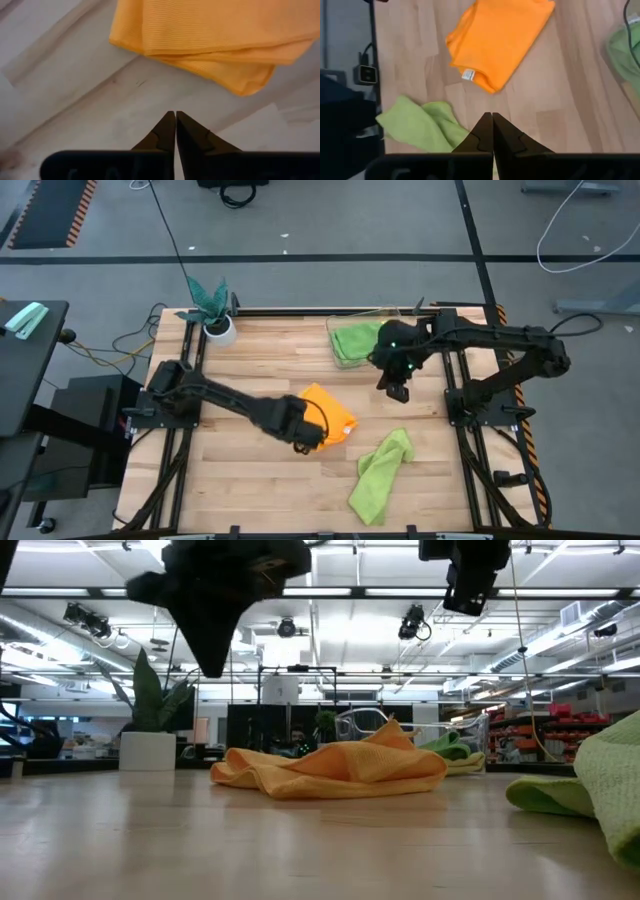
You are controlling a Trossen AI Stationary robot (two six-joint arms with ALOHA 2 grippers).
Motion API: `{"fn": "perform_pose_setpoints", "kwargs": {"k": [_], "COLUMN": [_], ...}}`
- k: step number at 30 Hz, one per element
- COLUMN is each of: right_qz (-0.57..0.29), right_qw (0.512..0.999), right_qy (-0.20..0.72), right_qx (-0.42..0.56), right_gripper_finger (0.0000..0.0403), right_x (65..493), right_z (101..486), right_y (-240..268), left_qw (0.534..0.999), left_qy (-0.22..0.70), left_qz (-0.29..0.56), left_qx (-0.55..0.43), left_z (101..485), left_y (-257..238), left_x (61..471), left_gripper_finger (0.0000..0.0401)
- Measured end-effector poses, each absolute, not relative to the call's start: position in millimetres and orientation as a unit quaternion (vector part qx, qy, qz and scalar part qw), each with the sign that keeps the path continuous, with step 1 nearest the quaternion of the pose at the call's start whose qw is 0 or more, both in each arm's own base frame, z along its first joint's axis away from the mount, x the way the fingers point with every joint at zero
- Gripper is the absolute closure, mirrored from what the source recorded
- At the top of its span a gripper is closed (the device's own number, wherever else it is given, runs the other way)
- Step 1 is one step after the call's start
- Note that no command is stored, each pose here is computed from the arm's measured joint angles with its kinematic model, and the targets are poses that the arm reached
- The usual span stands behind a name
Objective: Fold microfiber towels
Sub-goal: Stack the orange towel on top of the green towel in the transparent bin
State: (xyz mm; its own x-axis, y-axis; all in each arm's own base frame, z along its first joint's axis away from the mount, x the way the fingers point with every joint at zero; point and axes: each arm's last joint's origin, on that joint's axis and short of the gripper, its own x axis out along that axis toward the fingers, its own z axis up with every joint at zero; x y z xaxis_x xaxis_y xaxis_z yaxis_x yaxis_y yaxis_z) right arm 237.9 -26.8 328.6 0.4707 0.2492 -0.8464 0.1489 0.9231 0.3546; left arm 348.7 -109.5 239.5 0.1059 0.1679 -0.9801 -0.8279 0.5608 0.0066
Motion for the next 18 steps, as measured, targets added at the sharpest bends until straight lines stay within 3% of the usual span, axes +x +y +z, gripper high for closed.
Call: {"fn": "perform_pose_setpoints", "kwargs": {"k": [4,10,18], "right_qz": [0.054,0.092,0.088], "right_qw": [0.826,0.801,0.827], "right_qy": [0.509,0.505,0.445], "right_qx": [0.235,0.308,0.332], "right_gripper_finger": [0.0387,0.0378,0.0350], "right_x": [237.5,233.3,233.9], "right_z": [315.1,256.5,200.8], "right_y": [-41.5,-53.6,-55.0], "left_qw": [0.690,0.709,0.683], "left_qy": [0.507,0.397,0.275], "left_qz": [0.409,0.469,0.540], "left_qx": [-0.315,-0.347,-0.408], "left_z": [240.1,242.1,221.0], "left_y": [-130.8,-160.6,-176.8], "left_x": [341.4,327.0,304.6], "left_gripper_finger": [0.0393,0.0384,0.0356]}}
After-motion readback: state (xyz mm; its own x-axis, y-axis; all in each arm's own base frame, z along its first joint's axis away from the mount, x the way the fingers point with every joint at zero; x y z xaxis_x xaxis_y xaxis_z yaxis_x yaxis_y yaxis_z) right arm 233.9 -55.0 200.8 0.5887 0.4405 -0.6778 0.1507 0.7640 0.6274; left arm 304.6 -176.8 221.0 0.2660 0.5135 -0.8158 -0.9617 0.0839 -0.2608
